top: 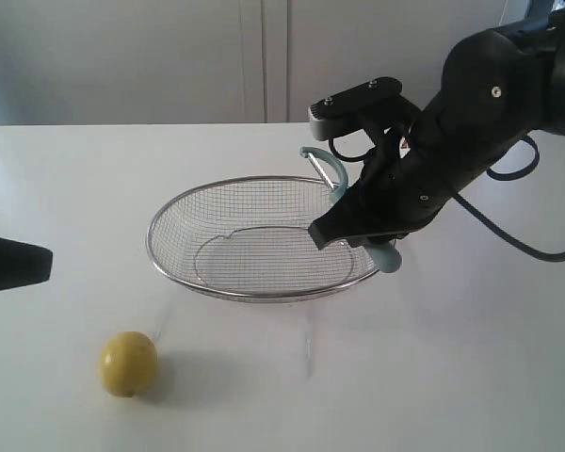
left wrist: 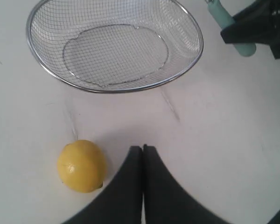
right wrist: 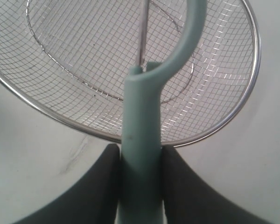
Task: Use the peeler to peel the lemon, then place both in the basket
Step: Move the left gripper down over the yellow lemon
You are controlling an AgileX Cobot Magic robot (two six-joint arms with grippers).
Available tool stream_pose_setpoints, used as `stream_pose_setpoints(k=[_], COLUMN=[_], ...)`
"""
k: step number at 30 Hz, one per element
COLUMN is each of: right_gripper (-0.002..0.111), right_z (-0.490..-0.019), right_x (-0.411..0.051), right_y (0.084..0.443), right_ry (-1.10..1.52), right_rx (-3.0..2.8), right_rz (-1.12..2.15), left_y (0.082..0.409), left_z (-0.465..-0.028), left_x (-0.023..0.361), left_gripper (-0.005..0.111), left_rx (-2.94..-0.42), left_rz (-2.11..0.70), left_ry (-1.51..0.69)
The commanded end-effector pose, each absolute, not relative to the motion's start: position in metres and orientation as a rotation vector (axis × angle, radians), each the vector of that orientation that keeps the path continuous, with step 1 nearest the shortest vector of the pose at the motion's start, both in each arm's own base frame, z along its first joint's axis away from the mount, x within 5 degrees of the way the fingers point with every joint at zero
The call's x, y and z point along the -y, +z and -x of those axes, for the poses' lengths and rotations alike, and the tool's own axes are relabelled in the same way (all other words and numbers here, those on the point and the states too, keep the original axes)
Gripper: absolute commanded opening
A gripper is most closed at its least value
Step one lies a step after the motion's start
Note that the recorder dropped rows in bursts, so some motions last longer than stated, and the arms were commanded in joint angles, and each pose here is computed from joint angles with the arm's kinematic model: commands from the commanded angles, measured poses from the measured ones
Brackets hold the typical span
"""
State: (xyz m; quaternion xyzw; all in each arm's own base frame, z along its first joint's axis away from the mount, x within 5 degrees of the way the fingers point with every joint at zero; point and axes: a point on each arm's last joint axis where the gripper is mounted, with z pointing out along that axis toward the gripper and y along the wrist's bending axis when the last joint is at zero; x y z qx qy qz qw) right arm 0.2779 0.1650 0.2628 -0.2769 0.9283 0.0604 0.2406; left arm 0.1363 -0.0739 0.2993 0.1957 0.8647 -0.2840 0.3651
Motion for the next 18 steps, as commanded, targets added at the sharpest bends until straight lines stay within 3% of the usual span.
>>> stream_pose_setpoints(k=[1, 10, 18], right_gripper=[0.0, 0.0, 0.0], right_z=[-0.278, -0.278, -0.278], right_x=[-0.166, -0.166, -0.166], right_y=[0.266, 0.266, 0.266], right_ry=[0.169, 0.169, 0.176], right_rx=[-2.525, -2.525, -2.535], right_rz=[0.757, 0.757, 0.73], left_y=[0.304, 0.311, 0.277], left_z=[-0.153, -0.186, -0.206], left_x=[0.089, 0.136, 0.16], left_gripper=[0.0, 0.0, 0.0], left_rx=[-2.29, -2.473, -2.588], left_rz=[-0.576, -0.697, -0.587], left_ry=[-0.668, -0.289, -0.046])
